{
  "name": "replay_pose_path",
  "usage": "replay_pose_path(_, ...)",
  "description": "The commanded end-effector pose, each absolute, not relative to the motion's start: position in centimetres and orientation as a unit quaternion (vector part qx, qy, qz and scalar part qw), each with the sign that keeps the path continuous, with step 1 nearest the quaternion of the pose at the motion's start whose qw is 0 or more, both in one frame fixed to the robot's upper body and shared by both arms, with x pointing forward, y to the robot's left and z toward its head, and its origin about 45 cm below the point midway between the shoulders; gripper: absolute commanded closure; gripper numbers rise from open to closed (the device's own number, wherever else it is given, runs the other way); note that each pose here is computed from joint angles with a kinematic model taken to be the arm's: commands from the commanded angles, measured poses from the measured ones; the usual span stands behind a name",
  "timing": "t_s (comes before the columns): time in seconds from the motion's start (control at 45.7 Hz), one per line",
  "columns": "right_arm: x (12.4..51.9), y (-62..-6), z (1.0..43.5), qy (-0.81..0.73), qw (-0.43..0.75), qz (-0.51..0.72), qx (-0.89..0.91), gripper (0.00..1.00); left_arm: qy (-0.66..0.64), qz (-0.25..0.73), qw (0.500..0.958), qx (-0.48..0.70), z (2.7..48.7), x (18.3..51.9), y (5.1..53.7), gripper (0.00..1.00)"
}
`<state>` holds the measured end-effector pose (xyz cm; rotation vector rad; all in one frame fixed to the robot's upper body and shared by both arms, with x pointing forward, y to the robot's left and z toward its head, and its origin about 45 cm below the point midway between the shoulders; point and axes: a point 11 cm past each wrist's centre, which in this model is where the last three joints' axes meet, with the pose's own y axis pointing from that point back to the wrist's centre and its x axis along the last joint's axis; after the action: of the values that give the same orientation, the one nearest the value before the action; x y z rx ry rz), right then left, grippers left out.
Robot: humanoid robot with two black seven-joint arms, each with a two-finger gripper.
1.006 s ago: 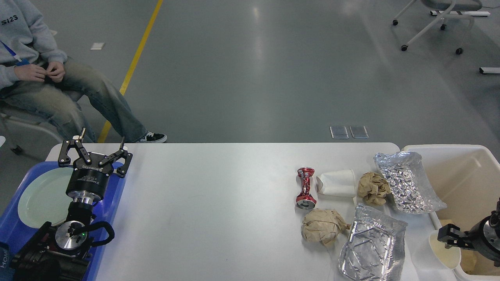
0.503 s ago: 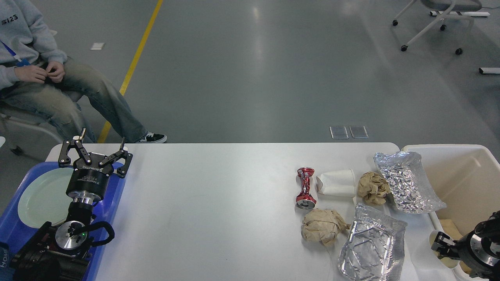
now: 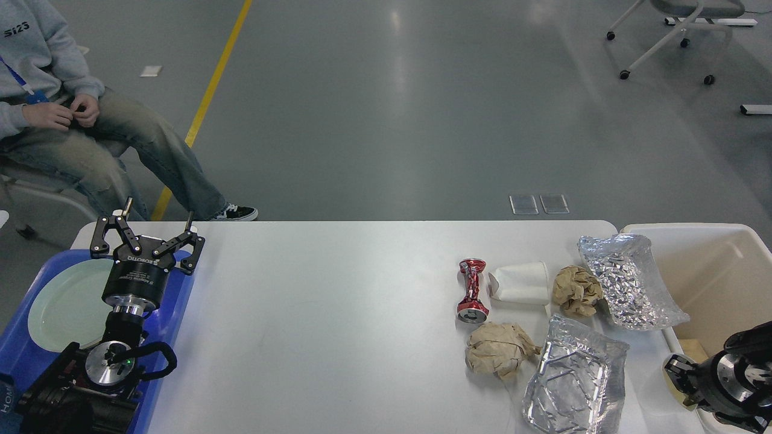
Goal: Tidy desktop
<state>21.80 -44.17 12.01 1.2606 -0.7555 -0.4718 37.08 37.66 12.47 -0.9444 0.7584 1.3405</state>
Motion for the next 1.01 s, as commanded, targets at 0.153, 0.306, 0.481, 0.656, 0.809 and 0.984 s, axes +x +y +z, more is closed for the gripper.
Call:
replay_pose_path(0.153,22.0,-44.5,13.1,-0.365,0.697,-0.248,0.564,1.0,0.33,0.582,0.619,-0.411,12.5,37.1,37.6,0.04)
replay_pose_path(0.306,23.4,-45.8,17.6,-0.325,0.694,-0.266,0.585,1.0,0.329,0.583,0.619,-0.41,12.5,37.1,37.7,0.04)
replay_pose_path(0.481,25.6,-46.5,23.8,-0.299,0.689,-0.26,0.607,1.0,0.329,0.583,0.619,-0.41,12.5,37.1,37.7,0.04)
replay_pose_path(0.656,26.5,-47.6,27.6,-0.325,0.67,-0.247,0.62,1.0,0.329,0.583,0.619,-0.41,12.5,37.1,37.7,0.04)
replay_pose_path(0.809,26.9,-50.9,28.6,-0.376,0.673,-0.237,0.591,1.0,0.329,0.583,0.619,-0.41,12.5,37.1,37.7,0.04)
replay_pose_path(0.984,27.3,-57.4,27.0,-0.471,0.696,-0.204,0.502,1.0,0.329,0.583,0.619,-0.41,12.5,37.1,37.7,0.04)
